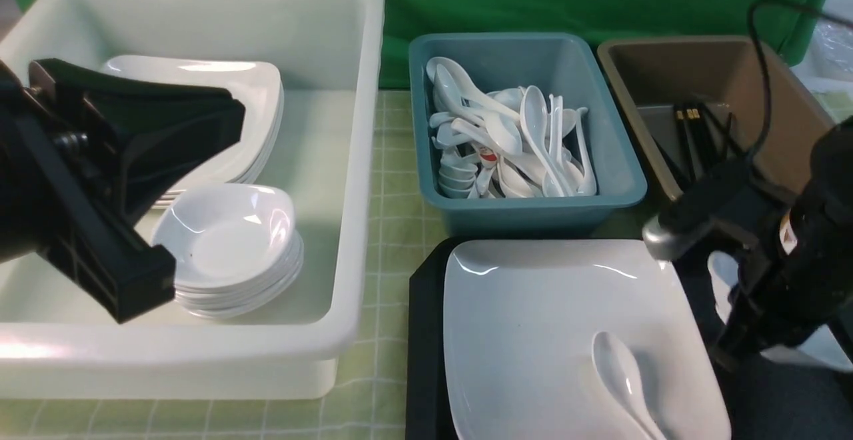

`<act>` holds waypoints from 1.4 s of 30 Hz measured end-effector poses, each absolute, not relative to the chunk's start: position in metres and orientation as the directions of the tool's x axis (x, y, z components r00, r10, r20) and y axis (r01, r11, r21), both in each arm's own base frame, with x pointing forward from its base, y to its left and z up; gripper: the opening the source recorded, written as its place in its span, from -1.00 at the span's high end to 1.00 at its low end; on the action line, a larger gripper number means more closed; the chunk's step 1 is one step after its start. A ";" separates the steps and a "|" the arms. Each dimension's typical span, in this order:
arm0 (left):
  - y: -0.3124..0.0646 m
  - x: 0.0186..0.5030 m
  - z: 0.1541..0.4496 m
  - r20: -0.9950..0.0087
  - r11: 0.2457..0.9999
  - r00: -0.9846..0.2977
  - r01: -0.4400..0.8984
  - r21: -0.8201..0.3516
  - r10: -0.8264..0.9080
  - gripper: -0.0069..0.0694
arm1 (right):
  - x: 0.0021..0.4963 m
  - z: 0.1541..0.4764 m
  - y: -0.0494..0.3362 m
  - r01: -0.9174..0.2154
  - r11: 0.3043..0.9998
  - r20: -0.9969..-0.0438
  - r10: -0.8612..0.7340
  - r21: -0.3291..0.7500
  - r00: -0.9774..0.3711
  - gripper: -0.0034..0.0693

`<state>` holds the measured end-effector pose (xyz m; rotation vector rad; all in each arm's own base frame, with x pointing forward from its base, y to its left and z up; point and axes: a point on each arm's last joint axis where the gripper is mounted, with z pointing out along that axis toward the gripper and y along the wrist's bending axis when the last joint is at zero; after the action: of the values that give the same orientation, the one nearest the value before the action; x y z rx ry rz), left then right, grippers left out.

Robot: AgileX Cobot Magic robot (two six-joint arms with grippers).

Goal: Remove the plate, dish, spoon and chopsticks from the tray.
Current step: Use the right arm to put the small plate into the large storage box on the left, then use the right arm to grab a soup spoon from the plate

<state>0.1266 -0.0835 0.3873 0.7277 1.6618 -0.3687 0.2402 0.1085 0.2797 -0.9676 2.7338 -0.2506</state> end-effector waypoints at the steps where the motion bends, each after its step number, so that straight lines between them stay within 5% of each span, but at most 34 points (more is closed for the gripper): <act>1: -0.082 0.126 0.388 -0.961 0.756 -0.074 0.635 0.160 0.266 0.79 | 0.237 0.302 0.124 -0.605 0.759 -0.231 -0.650 -0.240 -0.724 0.75; 3: -0.080 0.123 0.389 -0.962 0.764 -0.073 0.625 0.162 0.264 0.79 | 0.234 0.324 0.140 -0.621 0.746 -0.312 -0.665 -0.242 -0.678 0.75; 5: -0.068 0.111 0.394 -0.968 0.802 -0.074 0.578 0.153 0.239 0.79 | 0.221 0.364 0.188 -0.708 0.661 -0.475 -0.720 -0.249 -0.506 0.75; 8: -0.049 0.086 0.400 -0.977 0.849 -0.067 0.510 0.140 0.202 0.79 | 0.209 0.387 0.253 -0.812 0.514 -0.590 -0.758 -0.276 -0.279 0.75; 12: -0.021 0.052 0.404 -0.986 0.903 -0.040 0.409 0.129 0.159 0.79 | 0.211 0.381 0.323 -0.871 0.355 -0.615 -0.785 -0.339 -0.081 0.75; 16: 0.003 0.021 0.402 -0.992 0.939 -0.012 0.322 0.118 0.128 0.79 | 0.233 0.339 0.392 -0.887 0.206 -0.558 -0.827 -0.414 0.068 0.75; 20: 0.009 0.013 0.396 -0.991 0.944 -0.044 0.312 0.108 0.128 0.79 | 0.253 0.305 0.424 -0.874 0.127 -0.496 -0.857 -0.470 0.142 0.75; 28: 0.008 0.013 0.393 -0.988 0.941 -0.078 0.323 0.101 0.133 0.79 | 0.269 0.262 0.445 -0.860 0.073 -0.424 -0.889 -0.505 0.173 0.58; 34: 0.005 0.014 0.400 -0.995 0.937 -0.019 0.336 0.090 0.102 0.79 | 0.267 0.267 0.439 -0.865 0.068 -0.398 -0.904 -0.497 0.158 -0.17; 36: 0.004 0.015 0.401 -0.995 0.937 -0.011 0.339 0.088 0.097 0.79 | 0.267 0.269 0.436 -0.868 0.062 -0.376 -0.915 -0.493 0.148 -0.29; 38: 0.001 0.020 0.403 -0.996 0.934 -0.008 0.346 0.085 0.094 0.79 | 0.262 0.286 0.421 -0.869 0.051 -0.305 -0.945 -0.492 0.117 -0.39; 42: -0.010 0.034 0.401 -0.992 0.919 -0.058 0.387 0.079 0.110 0.79 | 0.251 0.330 0.391 -0.870 0.109 -0.282 -0.959 -0.481 0.036 -0.27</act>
<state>0.0341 -0.0100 0.4015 0.3903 1.6261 -0.2357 0.2507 0.3905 0.3303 -1.7767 1.8490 -0.2127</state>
